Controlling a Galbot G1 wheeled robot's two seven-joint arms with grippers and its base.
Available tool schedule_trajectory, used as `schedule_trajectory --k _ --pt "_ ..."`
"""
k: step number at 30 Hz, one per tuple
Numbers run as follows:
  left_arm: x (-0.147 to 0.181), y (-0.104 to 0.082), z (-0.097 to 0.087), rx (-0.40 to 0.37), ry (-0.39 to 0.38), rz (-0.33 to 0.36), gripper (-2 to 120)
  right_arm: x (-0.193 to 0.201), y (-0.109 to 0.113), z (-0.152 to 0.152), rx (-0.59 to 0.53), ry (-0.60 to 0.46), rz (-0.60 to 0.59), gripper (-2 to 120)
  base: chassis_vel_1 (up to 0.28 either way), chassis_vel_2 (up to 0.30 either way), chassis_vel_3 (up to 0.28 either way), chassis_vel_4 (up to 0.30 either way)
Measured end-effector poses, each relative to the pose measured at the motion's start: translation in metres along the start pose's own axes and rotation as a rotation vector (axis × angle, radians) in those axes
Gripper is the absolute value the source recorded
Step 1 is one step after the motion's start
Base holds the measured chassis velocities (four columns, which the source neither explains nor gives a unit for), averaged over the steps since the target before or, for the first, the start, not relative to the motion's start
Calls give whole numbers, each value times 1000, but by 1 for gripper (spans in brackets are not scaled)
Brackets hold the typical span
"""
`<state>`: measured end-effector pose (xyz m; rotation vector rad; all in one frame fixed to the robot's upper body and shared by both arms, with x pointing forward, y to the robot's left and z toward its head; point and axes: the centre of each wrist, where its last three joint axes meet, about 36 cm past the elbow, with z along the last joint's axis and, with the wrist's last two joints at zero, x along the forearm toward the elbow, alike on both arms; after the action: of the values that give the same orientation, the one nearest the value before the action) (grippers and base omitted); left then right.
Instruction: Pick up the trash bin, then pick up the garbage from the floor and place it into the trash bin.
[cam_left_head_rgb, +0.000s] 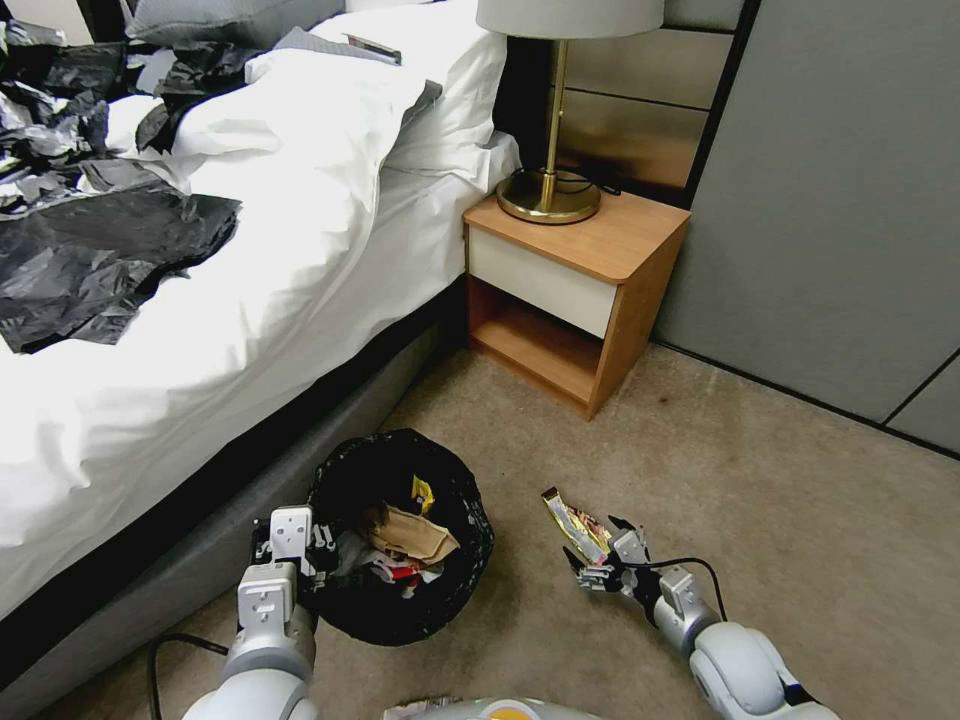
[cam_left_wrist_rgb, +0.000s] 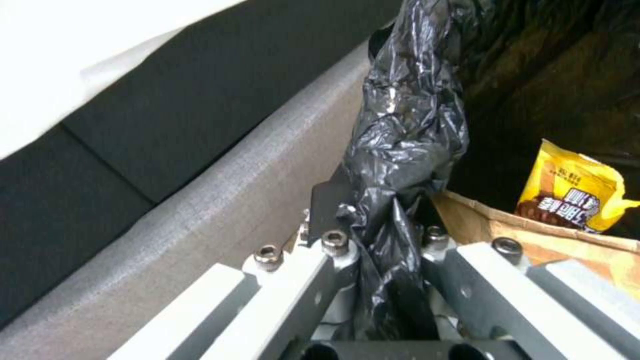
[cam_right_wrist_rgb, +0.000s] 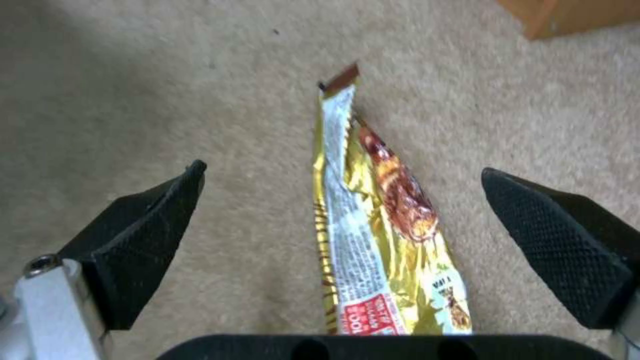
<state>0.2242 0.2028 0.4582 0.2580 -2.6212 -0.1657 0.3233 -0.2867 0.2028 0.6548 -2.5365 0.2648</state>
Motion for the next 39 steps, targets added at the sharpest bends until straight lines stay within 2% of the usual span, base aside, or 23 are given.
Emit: schedule_trajectory --k 5,7,9,10,11,12,15,17,20,21,23,24,26,27,29,30,34,39 --pt "1 0 1 -2 1 -2 1 -12 -5 10 -21 4 15 99 0 0 0 0" --pt "2 0 1 -1 0 -2 1 -20 -4 17 -36 6 20 92 0 0 0 0" --pt "2 0 1 -1 0 -2 1 -20 -4 17 -36 6 20 92 0 0 0 0" --pt "2 0 1 -1 0 -3 1 -22 -5 21 -41 6 22 82 0 0 0 0" --pt "2 0 1 -2 0 -3 1 -24 -5 23 -43 6 23 78 0 0 0 0" --pt "2 0 1 -2 0 -3 1 -24 -5 23 -43 6 23 78 0 0 0 0" --pt "2 0 1 -2 0 -4 1 -26 -5 27 -51 10 26 65 0 0 0 0" --pt "2 0 1 -2 0 -4 1 -27 -4 29 -54 12 26 61 0 0 0 0" --pt "3 0 1 -2 0 -4 1 -30 -3 37 -69 24 31 44 0 0 0 0" --pt "3 0 1 -2 0 -4 1 -30 -3 37 -69 24 31 44 0 0 0 0" --pt "3 1 1 -2 -1 -6 1 -32 -4 45 -76 36 36 34 0 0 0 0" --pt "3 1 1 -2 -1 -6 1 -32 -4 45 -76 36 36 34 0 0 0 0" --pt "4 2 1 -3 -1 -8 1 -35 -8 54 -84 50 45 23 0 0 0 0" --pt "4 2 1 -3 -1 -8 1 -35 -8 54 -84 50 45 23 0 0 0 0" --pt "4 2 0 -2 -2 -9 1 -37 -14 61 -89 57 54 13 0 0 0 0" --pt "4 2 0 -2 -2 -9 1 -37 -14 61 -89 57 54 13 0 0 0 0" --pt "5 2 0 -2 -3 -8 1 -40 -22 67 -93 63 66 0 0 0 0 0" --pt "5 3 0 -1 -6 -8 1 -38 -25 67 -95 49 78 0 0 0 0 0"
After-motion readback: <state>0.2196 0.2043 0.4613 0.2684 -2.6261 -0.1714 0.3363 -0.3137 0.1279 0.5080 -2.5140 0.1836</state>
